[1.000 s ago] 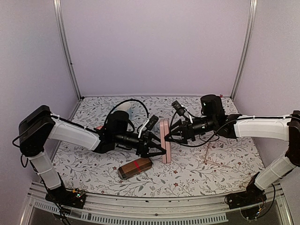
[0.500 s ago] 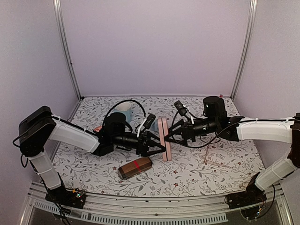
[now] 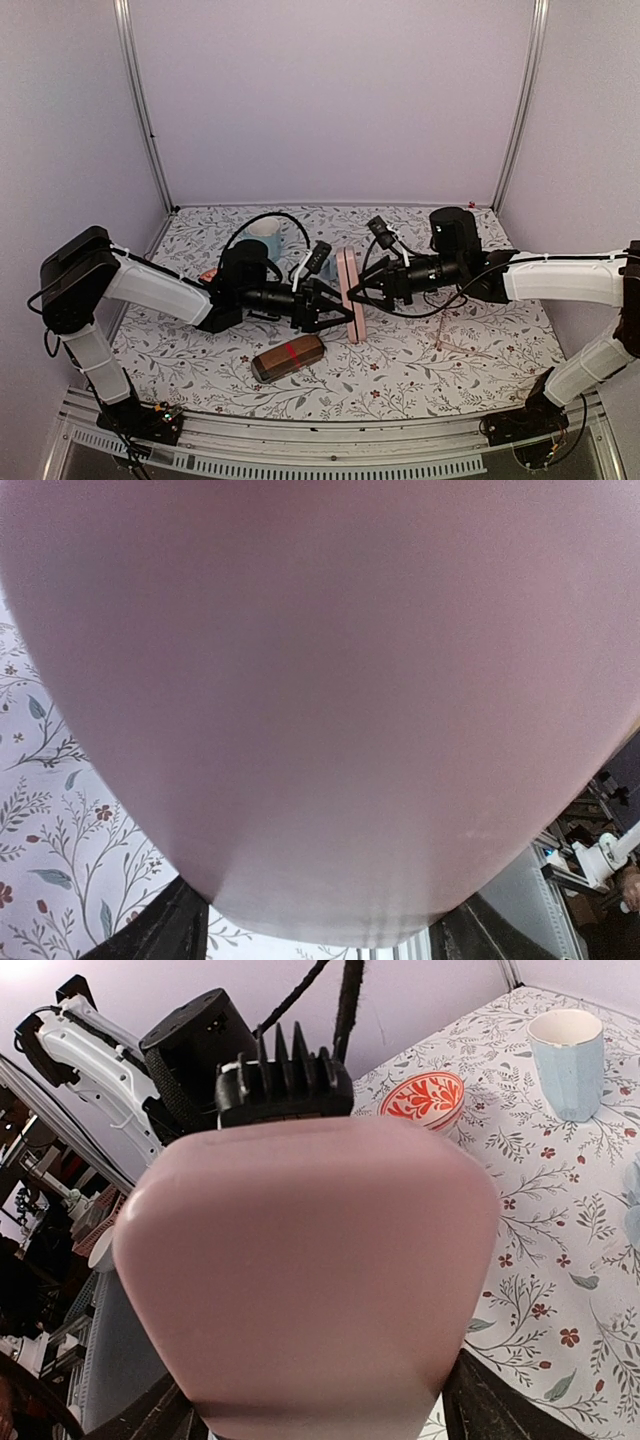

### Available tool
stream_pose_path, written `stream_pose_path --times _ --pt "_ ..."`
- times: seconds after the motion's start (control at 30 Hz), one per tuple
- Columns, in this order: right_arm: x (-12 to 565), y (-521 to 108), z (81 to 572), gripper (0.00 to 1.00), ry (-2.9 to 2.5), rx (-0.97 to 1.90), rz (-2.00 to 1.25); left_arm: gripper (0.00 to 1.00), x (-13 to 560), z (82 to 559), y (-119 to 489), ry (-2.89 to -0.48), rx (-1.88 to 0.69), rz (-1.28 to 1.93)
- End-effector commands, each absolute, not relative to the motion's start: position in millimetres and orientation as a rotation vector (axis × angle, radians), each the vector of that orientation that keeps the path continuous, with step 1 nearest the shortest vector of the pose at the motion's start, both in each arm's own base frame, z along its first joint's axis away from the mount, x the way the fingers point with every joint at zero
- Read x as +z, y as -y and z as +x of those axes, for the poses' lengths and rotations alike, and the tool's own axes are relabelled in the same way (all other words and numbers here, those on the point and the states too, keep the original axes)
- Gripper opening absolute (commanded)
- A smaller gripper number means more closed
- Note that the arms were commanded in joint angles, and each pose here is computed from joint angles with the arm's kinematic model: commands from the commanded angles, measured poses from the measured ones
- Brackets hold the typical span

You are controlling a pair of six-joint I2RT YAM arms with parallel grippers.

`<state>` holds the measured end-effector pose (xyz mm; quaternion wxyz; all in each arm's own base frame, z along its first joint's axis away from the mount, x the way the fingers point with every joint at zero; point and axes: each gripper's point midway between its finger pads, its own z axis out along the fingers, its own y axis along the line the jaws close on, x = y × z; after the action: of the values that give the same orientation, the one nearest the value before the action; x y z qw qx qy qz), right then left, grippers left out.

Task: Organize the sunglasses
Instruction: Pass from the right arm to the left, then open the sunglasses case.

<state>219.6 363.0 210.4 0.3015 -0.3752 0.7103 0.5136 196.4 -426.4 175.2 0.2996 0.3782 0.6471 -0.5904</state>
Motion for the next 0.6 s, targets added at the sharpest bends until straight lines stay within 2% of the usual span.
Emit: stream_pose_path --times 0.0,0.13,0.57 --pt "204 -363 231 0.77 -1.919 1.303 -0.964 0.0 195 188 430 -1.597 -1.606 1.069" --pt "198 -353 242 0.75 -1.956 1.278 -0.922 0.0 199 178 427 -1.55 -1.64 1.114" --pt "171 -316 271 0.76 -2.095 1.164 -0.765 0.0 211 166 415 -1.456 -1.671 1.111"
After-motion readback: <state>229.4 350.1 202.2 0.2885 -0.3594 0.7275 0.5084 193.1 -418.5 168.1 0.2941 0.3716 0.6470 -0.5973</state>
